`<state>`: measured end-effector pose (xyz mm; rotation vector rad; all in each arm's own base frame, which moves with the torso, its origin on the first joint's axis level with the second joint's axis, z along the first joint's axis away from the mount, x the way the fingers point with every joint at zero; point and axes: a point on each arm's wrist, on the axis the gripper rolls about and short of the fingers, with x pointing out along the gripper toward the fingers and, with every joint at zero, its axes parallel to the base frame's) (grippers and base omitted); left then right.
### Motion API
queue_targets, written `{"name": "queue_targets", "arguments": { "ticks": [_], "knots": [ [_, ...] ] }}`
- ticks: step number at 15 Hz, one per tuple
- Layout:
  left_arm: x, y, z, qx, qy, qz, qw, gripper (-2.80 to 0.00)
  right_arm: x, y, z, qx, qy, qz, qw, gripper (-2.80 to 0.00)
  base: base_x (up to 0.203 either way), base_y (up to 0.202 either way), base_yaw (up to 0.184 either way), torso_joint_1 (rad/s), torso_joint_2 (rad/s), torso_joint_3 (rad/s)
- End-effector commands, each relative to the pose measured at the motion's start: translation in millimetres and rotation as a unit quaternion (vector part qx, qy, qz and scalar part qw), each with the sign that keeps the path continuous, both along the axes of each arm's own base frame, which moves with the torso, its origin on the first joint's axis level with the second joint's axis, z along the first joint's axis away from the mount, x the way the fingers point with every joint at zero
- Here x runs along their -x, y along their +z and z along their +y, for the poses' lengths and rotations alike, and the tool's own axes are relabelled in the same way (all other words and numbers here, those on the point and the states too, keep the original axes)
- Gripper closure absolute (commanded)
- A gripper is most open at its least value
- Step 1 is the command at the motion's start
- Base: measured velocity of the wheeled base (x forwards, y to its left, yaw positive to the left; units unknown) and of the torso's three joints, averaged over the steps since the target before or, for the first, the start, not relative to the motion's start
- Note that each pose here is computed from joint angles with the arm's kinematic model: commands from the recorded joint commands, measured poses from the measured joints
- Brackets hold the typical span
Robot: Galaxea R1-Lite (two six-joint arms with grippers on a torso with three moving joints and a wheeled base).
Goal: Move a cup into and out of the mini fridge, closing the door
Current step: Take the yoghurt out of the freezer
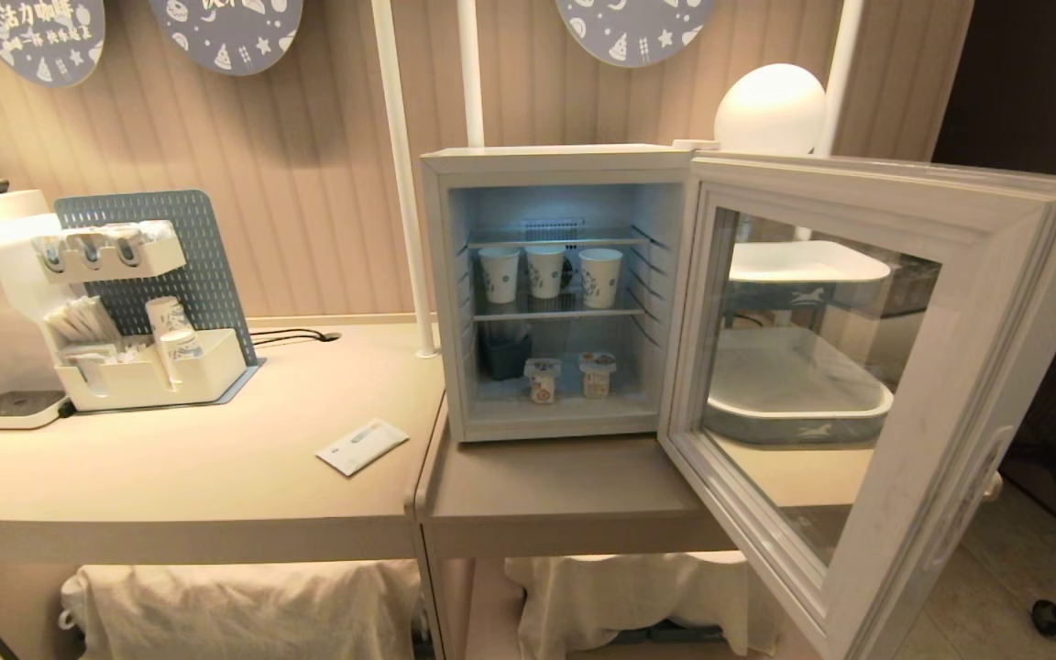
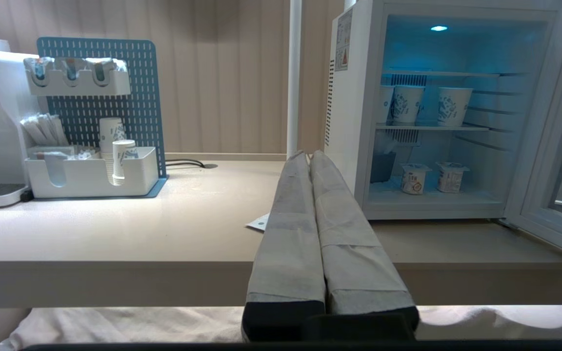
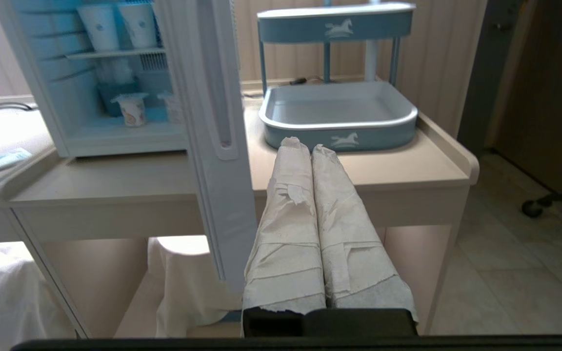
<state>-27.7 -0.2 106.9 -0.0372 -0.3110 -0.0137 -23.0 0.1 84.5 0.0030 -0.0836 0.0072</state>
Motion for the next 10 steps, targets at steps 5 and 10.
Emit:
{"name": "queue_targets", "arguments": {
  "ticks": [5, 10],
  "knots": [
    [-4.1, -10.6, 0.0, 0.005, -0.001, 0.019, 0.9998, 0.00, -2.9, -9.9, 0.0, 0.000, 0.000, 0.019, 1.000, 0.00, -0.001, 0.087, -0.002, 0.000, 0.01, 0.004],
    [-4.1, -10.6, 0.1, 0.011, -0.001, 0.019, 0.9998, 0.00, -2.9, -9.8, 0.0, 0.000, 0.000, 0.018, 1.000, 0.00, 0.000, 0.196, 0.000, -0.001, 0.01, 0.006]
  ]
}}
